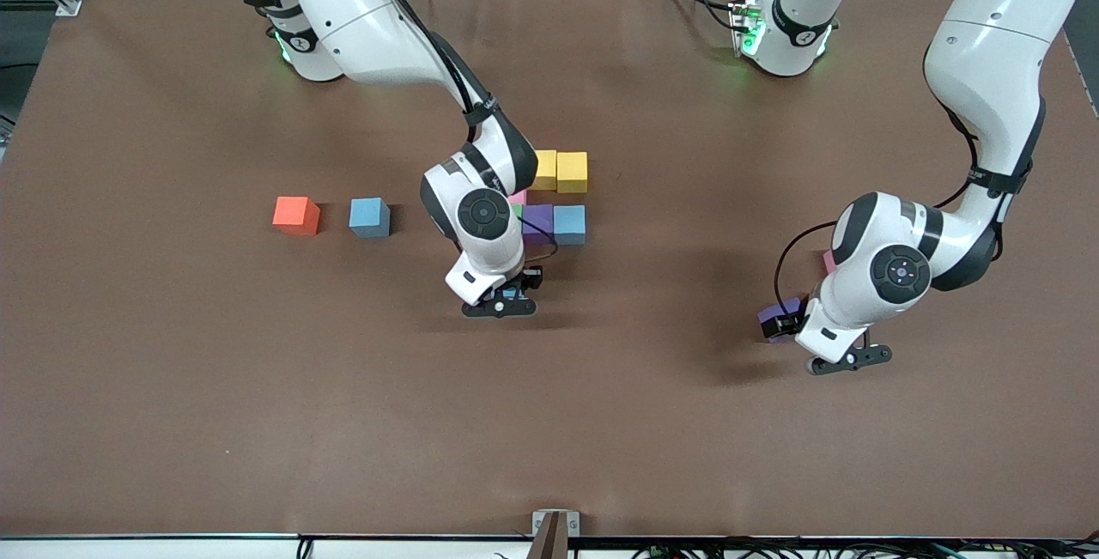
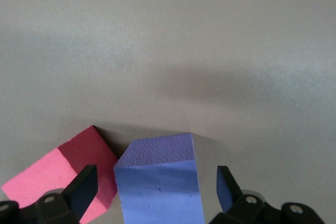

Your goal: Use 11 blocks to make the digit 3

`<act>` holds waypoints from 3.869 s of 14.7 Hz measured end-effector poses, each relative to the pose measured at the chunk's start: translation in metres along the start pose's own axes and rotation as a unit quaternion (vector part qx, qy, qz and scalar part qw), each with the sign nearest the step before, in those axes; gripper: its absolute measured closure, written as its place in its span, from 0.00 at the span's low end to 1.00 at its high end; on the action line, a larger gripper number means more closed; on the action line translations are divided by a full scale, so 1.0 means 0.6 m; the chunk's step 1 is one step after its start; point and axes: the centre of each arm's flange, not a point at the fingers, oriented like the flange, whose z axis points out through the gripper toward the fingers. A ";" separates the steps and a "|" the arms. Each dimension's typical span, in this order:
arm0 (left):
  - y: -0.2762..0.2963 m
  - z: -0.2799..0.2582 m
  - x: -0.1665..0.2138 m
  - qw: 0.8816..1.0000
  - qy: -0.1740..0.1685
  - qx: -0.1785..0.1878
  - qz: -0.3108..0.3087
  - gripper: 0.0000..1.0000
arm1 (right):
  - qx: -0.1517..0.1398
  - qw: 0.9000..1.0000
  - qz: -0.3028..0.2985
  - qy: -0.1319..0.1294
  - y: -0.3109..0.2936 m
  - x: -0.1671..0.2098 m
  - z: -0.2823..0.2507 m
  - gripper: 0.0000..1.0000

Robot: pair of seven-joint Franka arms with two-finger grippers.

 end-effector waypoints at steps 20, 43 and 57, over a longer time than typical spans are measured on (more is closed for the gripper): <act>0.006 0.004 -0.004 1.000 0.002 -0.005 0.002 0.00 | 0.003 1.000 0.022 -0.015 0.082 0.049 -0.200 0.00; 0.084 0.009 -0.040 0.991 -0.007 -0.007 -0.132 0.43 | -0.040 0.995 0.032 -0.085 0.839 0.117 -0.562 0.00; 0.492 -0.047 -0.198 0.770 -0.029 -0.058 -0.635 0.43 | -0.012 0.997 0.023 -0.070 0.839 0.094 -0.631 0.00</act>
